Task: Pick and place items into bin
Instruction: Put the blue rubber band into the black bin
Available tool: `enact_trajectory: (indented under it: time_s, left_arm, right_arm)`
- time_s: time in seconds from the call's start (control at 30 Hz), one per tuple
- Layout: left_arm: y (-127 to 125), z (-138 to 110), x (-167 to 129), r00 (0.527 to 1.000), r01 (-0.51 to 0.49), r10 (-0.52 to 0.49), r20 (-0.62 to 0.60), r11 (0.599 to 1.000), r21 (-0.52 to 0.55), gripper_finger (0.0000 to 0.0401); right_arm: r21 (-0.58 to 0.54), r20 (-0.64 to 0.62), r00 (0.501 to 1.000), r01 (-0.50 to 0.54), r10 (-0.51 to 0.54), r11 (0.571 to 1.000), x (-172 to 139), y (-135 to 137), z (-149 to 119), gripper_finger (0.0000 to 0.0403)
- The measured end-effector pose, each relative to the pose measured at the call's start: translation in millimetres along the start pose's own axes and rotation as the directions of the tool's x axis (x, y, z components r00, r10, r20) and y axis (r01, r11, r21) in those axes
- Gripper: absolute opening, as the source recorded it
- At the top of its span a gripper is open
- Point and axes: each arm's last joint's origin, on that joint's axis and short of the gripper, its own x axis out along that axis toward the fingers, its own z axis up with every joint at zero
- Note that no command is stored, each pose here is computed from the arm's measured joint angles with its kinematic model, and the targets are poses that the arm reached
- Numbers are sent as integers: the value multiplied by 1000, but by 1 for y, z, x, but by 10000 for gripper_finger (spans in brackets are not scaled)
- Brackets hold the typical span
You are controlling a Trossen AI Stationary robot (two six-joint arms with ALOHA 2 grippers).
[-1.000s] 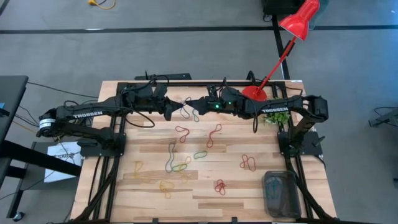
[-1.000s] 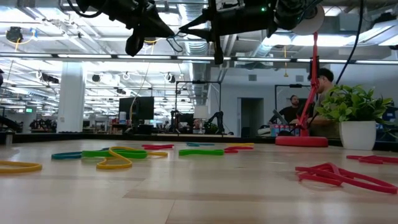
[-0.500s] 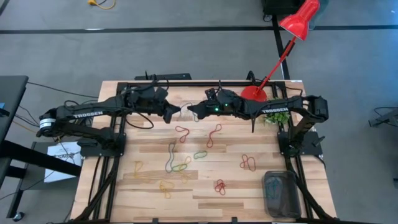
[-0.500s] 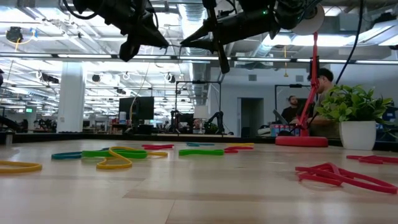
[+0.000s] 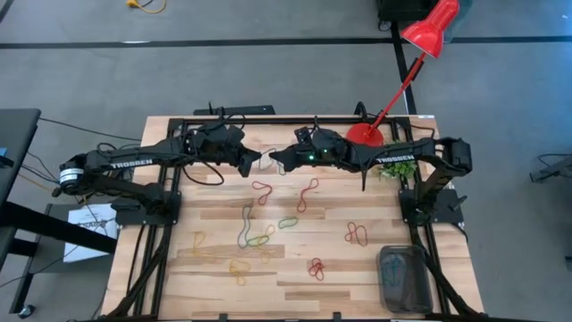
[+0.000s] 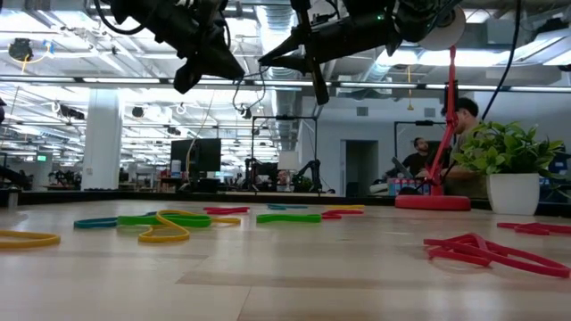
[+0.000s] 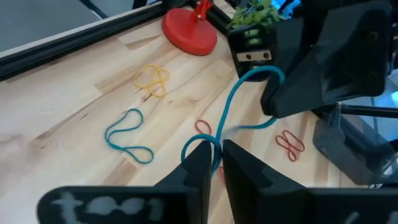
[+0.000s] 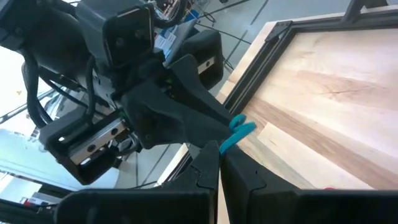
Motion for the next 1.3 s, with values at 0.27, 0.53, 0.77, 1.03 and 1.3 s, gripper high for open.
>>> enact_trajectory:
  time_s: [0.27,0.53,0.77,1.03,1.3]
  left_arm:
    - [0,0,0,1000,0,0,-1,1000,-26,72]
    - [1,0,0,999,-47,47,17,998,-29,138]
    - [4,-4,0,996,-87,87,-12,996,-31,146]
    - [6,-7,0,993,-109,108,-46,994,-30,146]
    - [7,-6,-1,988,-157,156,-11,987,-28,146]
  right_arm:
    - [0,-8,1000,6,-6,1000,0,0,-1,3]
    - [3,-71,996,44,-44,999,0,-5,-6,2]
    - [17,-453,890,60,-46,998,-19,-10,-23,1]
    - [1,-714,684,214,-149,977,-98,18,-32,1]
    - [72,-823,508,538,-255,840,-192,54,-54,0]
